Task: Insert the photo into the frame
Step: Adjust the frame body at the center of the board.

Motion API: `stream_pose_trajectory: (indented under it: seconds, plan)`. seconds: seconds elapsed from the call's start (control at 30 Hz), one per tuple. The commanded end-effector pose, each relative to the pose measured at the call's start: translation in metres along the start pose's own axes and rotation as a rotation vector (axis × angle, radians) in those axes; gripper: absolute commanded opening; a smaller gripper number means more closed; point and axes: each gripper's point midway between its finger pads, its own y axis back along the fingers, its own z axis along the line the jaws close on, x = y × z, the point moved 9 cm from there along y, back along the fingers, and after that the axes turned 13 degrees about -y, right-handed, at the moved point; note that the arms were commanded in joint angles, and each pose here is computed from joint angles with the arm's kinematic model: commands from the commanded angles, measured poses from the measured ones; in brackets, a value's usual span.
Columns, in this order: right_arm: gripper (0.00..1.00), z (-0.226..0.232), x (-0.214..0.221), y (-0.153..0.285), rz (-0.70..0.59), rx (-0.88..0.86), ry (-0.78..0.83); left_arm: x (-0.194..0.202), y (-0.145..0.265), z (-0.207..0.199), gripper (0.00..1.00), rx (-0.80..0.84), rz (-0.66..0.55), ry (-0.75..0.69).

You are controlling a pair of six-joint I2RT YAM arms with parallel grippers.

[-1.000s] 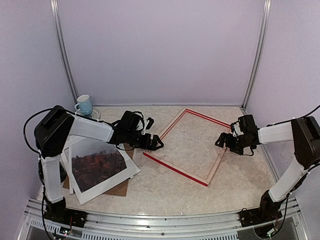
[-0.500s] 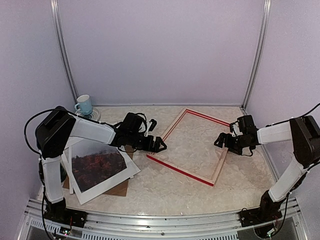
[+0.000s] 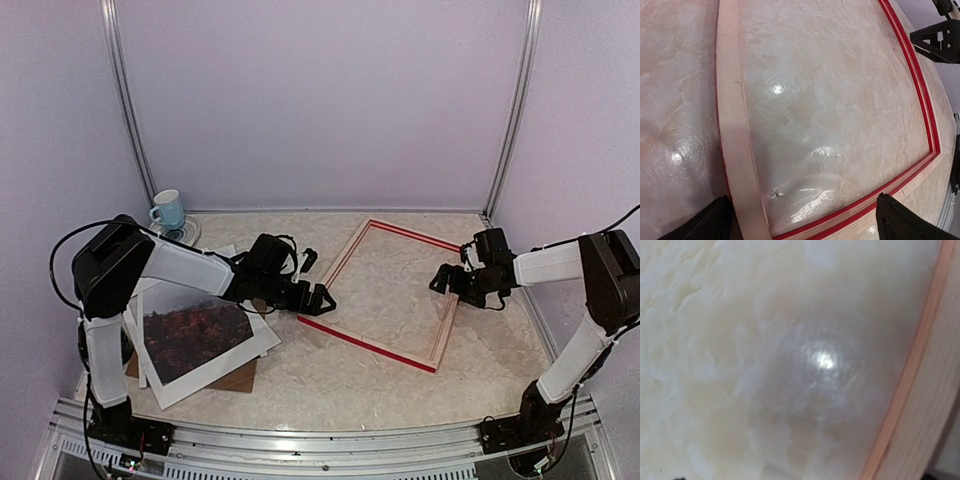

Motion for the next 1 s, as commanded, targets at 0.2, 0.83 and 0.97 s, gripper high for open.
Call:
stream_pose_trajectory:
  seconds: [0.2, 0.83, 0.97]
  plan:
    - [0.99, 0.007, -0.013, 0.002, -0.038, 0.081, 0.044, 0.009, 0.012, -0.030, 0.99, 0.060, 0.012, -0.017]
    - [0.99, 0.013, -0.023, -0.007, -0.028, 0.074, 0.054, 0.021, 0.017, -0.073, 0.99, 0.166, 0.054, -0.083]
    - [0.99, 0.015, -0.026, -0.010, -0.024, 0.068, 0.057, 0.026, 0.013, -0.077, 0.99, 0.188, 0.064, -0.076]
